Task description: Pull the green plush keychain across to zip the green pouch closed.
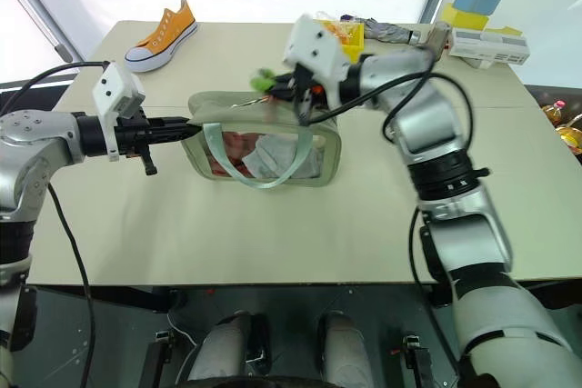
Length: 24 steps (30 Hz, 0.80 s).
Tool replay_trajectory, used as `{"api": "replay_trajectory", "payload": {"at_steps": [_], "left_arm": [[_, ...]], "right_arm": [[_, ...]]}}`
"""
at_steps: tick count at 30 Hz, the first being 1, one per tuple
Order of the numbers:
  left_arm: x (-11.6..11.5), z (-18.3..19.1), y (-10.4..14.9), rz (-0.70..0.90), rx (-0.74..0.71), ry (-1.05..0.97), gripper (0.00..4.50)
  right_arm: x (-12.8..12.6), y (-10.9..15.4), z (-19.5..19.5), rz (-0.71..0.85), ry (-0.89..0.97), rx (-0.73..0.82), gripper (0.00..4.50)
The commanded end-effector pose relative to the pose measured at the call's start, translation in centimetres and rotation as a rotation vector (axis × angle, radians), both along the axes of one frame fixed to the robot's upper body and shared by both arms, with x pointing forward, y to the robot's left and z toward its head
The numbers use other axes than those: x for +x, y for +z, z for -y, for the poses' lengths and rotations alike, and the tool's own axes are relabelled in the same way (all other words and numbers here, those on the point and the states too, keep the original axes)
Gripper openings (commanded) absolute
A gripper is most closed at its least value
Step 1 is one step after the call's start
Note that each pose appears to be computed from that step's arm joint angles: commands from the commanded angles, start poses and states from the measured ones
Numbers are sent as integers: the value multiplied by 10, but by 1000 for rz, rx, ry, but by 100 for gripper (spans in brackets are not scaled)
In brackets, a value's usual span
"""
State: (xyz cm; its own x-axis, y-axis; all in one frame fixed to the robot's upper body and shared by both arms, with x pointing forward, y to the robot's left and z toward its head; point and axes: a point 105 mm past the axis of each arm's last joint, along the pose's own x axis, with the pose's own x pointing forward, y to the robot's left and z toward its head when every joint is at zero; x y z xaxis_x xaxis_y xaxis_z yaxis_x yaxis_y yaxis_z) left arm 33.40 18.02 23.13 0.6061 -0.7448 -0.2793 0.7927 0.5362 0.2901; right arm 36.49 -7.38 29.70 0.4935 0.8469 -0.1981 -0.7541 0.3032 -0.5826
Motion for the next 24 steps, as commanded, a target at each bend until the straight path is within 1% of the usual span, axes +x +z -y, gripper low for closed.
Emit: {"api": "replay_trajectory", "payload": {"at_steps": [1,6,8,10,11,13,15,18,21,23,24], "left_arm": [[-4,-4,7,32,5,8,0],[-5,-5,2,16,8,7,0],[-5,-4,1,13,7,3,0],[-5,-2,1,12,5,-2,0],[-5,0,1,12,3,-6,0],[-5,3,0,7,0,-15,0],[-5,4,-1,5,0,-18,0],[-5,6,-2,4,1,-22,0],[-5,7,-2,1,0,-23,0],[-5,8,-3,-1,0,-24,0],[-5,9,-3,-2,0,-25,0]], "right_arm": [[-7,28,43,92,-131,-19,4],[-4,24,97,113,-341,-103,4],[-1,5,121,107,-416,-203,4],[3,-13,137,67,-479,-220,4],[5,-30,142,24,-501,-208,4],[7,-68,139,-81,-517,-145,4],[8,-86,133,-120,-520,-106,4],[4,-122,96,-225,-450,-23,4],[-1,-144,73,-272,-403,-21,4],[0,-149,69,-277,-401,-23,4],[2,-147,72,-272,-404,-27,4]]}}
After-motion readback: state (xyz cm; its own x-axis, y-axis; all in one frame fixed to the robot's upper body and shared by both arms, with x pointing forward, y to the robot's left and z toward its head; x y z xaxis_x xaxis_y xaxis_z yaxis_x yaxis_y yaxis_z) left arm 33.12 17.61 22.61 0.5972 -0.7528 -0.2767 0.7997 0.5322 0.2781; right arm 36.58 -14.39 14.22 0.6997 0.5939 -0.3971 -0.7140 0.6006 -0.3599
